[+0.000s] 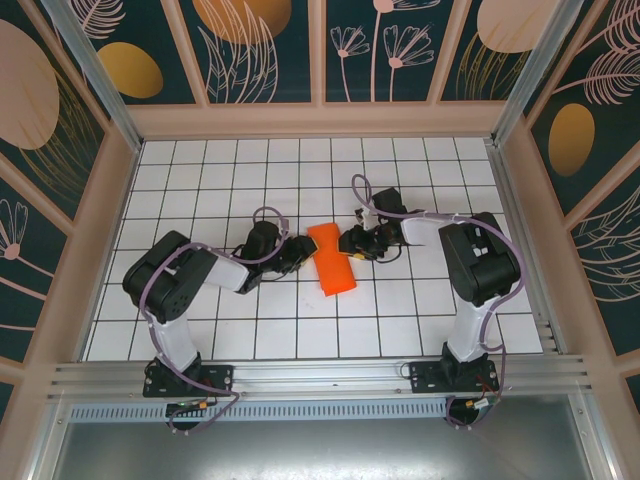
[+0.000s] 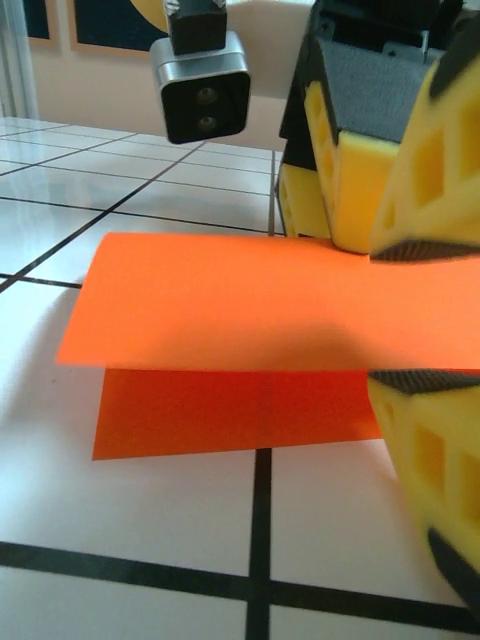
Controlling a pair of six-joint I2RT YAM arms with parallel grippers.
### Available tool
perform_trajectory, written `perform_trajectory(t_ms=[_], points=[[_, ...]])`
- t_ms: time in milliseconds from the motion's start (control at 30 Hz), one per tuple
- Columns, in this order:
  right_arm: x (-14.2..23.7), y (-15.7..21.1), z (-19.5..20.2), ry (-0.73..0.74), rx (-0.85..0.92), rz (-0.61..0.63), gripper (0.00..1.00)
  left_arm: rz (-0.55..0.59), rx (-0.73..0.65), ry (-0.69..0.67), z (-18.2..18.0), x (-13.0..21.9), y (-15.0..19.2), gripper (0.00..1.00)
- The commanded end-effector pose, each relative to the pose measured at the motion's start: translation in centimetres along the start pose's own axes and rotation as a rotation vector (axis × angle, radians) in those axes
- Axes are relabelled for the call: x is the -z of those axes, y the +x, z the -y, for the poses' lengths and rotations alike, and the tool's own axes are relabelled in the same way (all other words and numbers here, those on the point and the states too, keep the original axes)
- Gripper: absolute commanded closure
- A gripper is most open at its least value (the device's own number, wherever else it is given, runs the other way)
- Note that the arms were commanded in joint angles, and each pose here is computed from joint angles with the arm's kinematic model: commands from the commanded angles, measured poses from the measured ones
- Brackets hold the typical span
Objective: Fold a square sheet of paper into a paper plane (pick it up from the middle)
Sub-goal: Fold the square sheet of paper in half at the center of the table.
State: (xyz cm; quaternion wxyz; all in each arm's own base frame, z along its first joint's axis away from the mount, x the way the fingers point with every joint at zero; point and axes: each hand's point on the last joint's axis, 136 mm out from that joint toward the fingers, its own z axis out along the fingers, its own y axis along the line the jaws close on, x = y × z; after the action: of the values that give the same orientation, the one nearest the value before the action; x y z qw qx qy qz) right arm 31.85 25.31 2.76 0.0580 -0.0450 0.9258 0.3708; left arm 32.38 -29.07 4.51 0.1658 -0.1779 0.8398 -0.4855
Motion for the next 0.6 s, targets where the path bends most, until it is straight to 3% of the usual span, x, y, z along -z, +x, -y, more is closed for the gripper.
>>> perform_trajectory(t_ms=[0, 233, 400, 567], points=[[-1.1, 1.0, 2.9, 0.111, 0.006, -0.030, 0.57, 0.061, -0.037, -0.030, 1.8, 1.7, -1.1, 0.53], [-1.6, 1.4, 4.5, 0.163, 0.019, -0.045, 0.59, 0.184, -0.089, -0.235, 0.2, 4.7, -3.0, 0.30], [-1.7, 1.4, 5.5, 0.230, -0.002, -0.029, 0.59, 0.202, -0.085, -0.218, 0.8, 4.6, -3.4, 0.22], [-2.1, 1.3, 7.1, 0.340, -0.009, -0.026, 0.60, 0.204, -0.102, -0.155, 2.3, 3.8, -3.8, 0.21]])
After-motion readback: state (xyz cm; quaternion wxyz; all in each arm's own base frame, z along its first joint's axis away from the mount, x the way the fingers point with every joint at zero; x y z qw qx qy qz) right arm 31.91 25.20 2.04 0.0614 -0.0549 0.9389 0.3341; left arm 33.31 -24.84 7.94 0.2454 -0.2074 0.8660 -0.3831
